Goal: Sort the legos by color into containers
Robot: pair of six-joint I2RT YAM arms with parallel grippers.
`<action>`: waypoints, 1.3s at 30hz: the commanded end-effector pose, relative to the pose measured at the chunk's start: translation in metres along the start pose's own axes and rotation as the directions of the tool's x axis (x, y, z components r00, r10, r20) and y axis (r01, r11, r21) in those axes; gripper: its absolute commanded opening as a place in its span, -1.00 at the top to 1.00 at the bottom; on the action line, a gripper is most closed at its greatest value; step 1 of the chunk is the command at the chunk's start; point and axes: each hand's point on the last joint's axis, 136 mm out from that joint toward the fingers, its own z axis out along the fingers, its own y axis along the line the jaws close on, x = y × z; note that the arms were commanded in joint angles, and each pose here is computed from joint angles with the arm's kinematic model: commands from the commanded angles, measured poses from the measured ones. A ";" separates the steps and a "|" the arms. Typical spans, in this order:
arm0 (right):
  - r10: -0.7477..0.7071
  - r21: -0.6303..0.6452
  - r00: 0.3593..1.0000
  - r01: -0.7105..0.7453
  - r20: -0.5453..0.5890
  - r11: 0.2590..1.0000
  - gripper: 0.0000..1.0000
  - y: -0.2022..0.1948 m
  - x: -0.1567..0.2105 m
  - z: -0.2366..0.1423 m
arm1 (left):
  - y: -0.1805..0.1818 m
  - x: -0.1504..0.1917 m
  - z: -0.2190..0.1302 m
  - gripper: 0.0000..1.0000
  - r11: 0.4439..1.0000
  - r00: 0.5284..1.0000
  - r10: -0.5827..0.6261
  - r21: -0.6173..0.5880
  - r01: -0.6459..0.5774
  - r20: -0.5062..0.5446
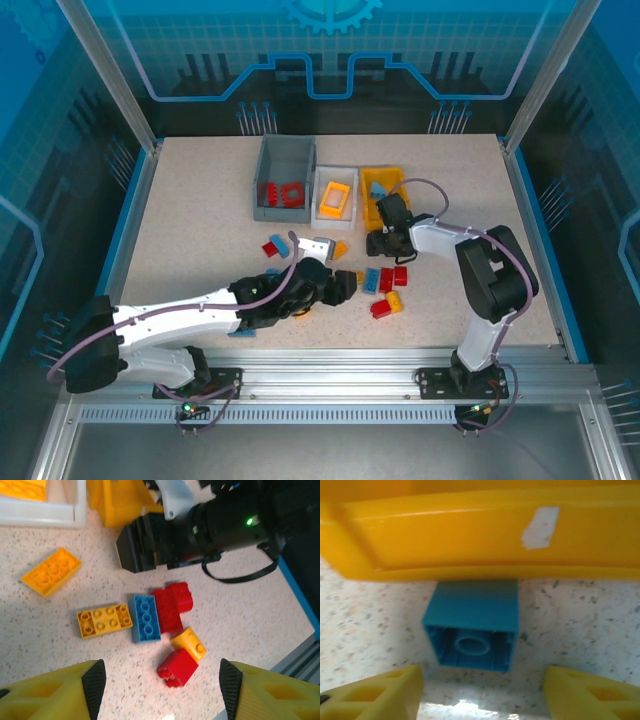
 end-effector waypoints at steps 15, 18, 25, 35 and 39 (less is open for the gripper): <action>-0.006 -0.012 0.999 0.006 0.052 1.000 0.31 0.009 -0.026 0.008 | -0.004 -0.014 -0.007 -0.31 1.000 0.998 -0.015 0.012 0.014 0.058; -0.029 -0.010 0.997 0.029 0.065 1.000 0.39 0.014 -0.020 -0.009 | -0.003 -0.013 -0.008 -0.31 1.000 0.998 -0.012 0.007 0.012 0.057; 0.019 -0.007 0.990 -0.018 0.139 1.000 0.37 -0.002 -0.016 -0.069 | -0.013 -0.022 -0.012 -0.31 1.000 0.998 -0.011 0.028 0.009 0.069; 0.047 -0.076 0.997 -0.043 0.053 0.996 0.36 0.003 -0.089 -0.041 | -0.037 -0.058 -0.012 -0.32 0.998 0.989 0.062 -0.005 -0.062 0.132; 0.075 -0.049 0.997 -0.075 -0.007 0.996 0.27 -0.004 -0.101 -0.019 | -0.028 -0.068 -0.014 -0.33 0.994 0.988 0.067 -0.097 -0.054 0.136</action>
